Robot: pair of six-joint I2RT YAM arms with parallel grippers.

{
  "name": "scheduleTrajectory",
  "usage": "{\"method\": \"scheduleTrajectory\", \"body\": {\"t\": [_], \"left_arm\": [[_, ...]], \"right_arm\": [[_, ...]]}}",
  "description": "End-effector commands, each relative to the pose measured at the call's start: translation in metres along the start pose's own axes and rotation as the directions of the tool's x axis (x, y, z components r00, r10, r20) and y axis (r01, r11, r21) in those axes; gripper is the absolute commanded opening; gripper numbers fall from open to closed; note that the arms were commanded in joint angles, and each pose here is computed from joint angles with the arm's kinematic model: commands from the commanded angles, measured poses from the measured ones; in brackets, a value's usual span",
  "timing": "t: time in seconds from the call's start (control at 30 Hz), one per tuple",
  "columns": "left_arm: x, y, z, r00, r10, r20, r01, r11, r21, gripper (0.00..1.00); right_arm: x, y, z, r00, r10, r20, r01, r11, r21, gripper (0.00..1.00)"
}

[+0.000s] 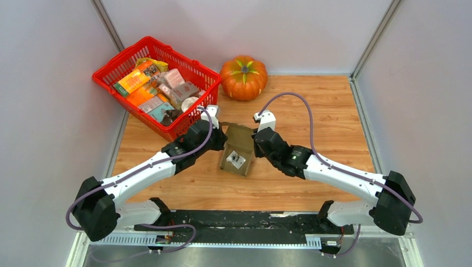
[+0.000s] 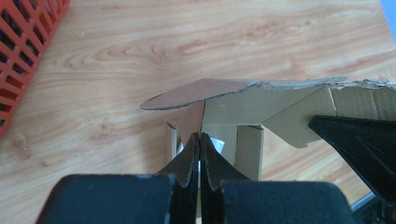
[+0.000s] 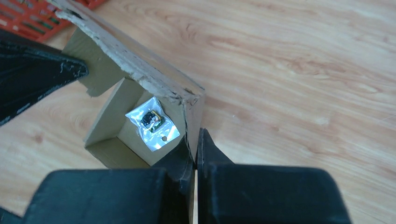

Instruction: Fold the paper box

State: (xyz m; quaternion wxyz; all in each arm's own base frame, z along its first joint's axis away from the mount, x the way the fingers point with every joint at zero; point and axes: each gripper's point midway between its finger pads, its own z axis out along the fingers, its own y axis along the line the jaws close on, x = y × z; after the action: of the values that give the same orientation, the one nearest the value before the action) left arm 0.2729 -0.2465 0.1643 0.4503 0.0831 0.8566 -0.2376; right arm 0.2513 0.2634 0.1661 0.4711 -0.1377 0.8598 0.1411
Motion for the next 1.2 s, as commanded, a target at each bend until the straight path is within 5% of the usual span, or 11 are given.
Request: {"method": "scheduleTrajectory", "body": {"t": [0.0, 0.23, 0.9, 1.17], "left_arm": [[-0.048, -0.015, 0.005, 0.980, -0.061, 0.192, 0.054, 0.998, 0.041, 0.00], [-0.046, -0.018, 0.025, 0.981, -0.061, 0.182, 0.055, 0.998, 0.034, 0.00], [-0.012, -0.032, 0.046, 0.986, -0.130, 0.106, 0.120, 0.988, 0.100, 0.01], [0.007, -0.033, 0.047, 0.991, -0.111, 0.079, 0.103, 0.990, 0.097, 0.01]], "right_arm": [[-0.044, -0.007, 0.003, 0.992, 0.020, 0.126, -0.034, 0.993, 0.111, 0.01], [-0.057, -0.029, 0.018, 0.981, -0.048, 0.187, -0.001, 0.967, 0.256, 0.05], [-0.017, -0.036, 0.035, 0.969, 0.176, 0.176, -0.221, 0.933, 0.283, 0.11], [0.003, -0.039, 0.035, 0.974, 0.133, 0.185, -0.187, 0.930, 0.316, 0.13]]}}
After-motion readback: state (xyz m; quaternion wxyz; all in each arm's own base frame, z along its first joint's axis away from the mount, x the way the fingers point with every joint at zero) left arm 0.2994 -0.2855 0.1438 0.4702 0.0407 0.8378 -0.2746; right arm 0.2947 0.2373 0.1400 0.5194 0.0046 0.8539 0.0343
